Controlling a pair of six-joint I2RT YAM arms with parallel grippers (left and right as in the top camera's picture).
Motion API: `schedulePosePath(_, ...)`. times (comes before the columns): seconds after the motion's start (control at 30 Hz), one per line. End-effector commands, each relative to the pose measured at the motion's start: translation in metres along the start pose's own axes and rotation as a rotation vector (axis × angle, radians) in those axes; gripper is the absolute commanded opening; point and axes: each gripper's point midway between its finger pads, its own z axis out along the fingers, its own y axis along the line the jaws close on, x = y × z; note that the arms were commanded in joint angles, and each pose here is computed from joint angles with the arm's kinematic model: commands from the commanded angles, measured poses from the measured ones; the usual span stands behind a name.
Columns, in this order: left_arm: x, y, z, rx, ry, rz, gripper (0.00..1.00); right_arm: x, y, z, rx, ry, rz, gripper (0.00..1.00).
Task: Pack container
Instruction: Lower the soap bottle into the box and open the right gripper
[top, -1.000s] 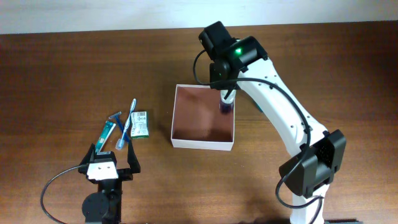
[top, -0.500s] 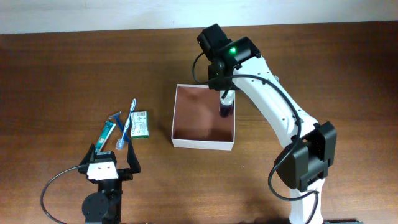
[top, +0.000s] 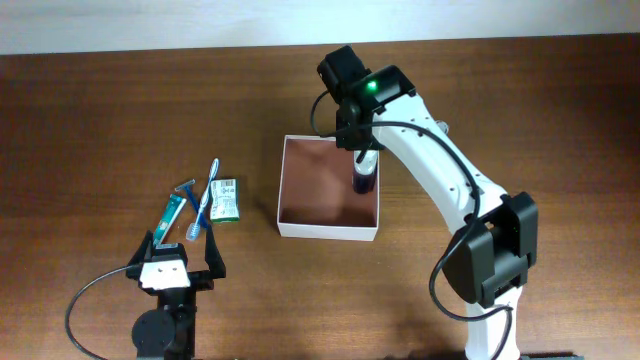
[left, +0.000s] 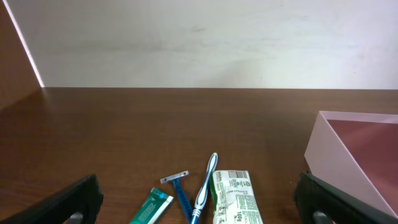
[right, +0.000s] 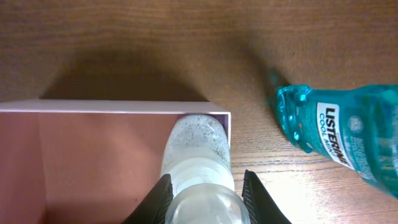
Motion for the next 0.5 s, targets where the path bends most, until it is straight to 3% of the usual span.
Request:
schedulePosePath(0.0, 0.0015, -0.0015, 0.0002, 0.011, -0.002, 0.012, 0.99, -0.0052, -0.0073, -0.0026, 0.017, -0.023, 0.021, 0.22)
schedulePosePath(0.33, 0.0015, -0.0015, 0.0002, 0.011, -0.002, 0.012, 0.99, -0.0039, -0.0076, -0.0026, 0.019, -0.018, 0.019, 0.28)
schedulePosePath(0.47, 0.0015, -0.0015, 0.0002, 0.011, -0.002, 0.012, 0.99, -0.0038, -0.0074, -0.0026, 0.018, -0.018, 0.019, 0.46)
